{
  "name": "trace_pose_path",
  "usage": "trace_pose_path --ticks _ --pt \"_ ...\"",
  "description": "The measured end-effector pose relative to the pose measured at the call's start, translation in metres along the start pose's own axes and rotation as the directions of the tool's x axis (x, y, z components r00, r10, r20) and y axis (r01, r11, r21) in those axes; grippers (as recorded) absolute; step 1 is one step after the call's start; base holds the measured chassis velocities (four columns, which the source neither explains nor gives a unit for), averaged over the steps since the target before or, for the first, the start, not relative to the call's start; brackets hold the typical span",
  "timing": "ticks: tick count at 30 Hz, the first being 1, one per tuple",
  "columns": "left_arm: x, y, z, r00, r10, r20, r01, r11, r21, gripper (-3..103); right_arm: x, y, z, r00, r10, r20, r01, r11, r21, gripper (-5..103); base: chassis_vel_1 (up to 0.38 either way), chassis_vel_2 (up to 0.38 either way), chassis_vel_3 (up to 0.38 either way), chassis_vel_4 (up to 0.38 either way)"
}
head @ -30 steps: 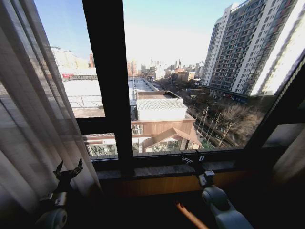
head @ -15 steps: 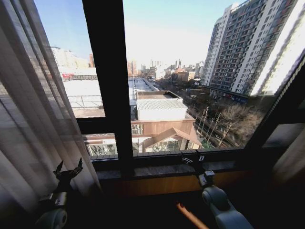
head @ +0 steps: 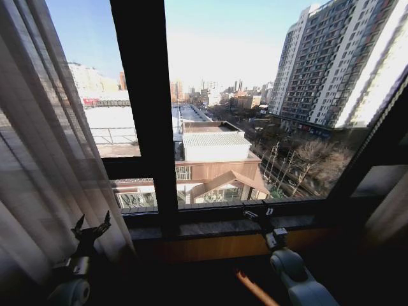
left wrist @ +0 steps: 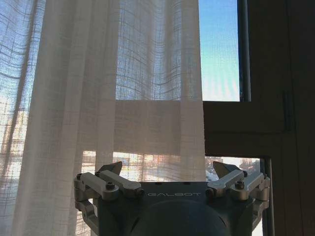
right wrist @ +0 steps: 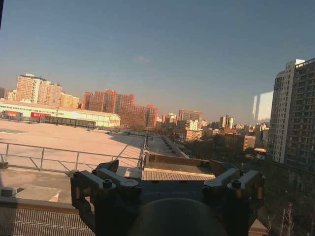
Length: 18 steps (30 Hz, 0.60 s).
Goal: Open the curtains by pulling them apart, changing their state from closed to fully open.
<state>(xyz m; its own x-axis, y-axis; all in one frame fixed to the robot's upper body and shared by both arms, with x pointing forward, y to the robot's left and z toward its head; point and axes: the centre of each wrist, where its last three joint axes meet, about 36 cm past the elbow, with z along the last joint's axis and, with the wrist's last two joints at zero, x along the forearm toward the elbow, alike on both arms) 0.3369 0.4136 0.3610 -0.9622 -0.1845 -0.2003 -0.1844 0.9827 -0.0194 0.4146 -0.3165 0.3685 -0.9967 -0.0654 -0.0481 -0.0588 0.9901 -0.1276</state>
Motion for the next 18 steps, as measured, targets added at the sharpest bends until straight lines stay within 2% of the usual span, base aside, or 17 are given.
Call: trace_pose_path --ticks 18 --pt "0.0000 0.0000 0.0000 1.000 0.000 0.000 0.000 1.000 0.000 100 0.0000 0.0000 0.0000 1.000 0.000 0.000 0.000 1.000 0.000 100 0.000 0.000 0.000 0.000"
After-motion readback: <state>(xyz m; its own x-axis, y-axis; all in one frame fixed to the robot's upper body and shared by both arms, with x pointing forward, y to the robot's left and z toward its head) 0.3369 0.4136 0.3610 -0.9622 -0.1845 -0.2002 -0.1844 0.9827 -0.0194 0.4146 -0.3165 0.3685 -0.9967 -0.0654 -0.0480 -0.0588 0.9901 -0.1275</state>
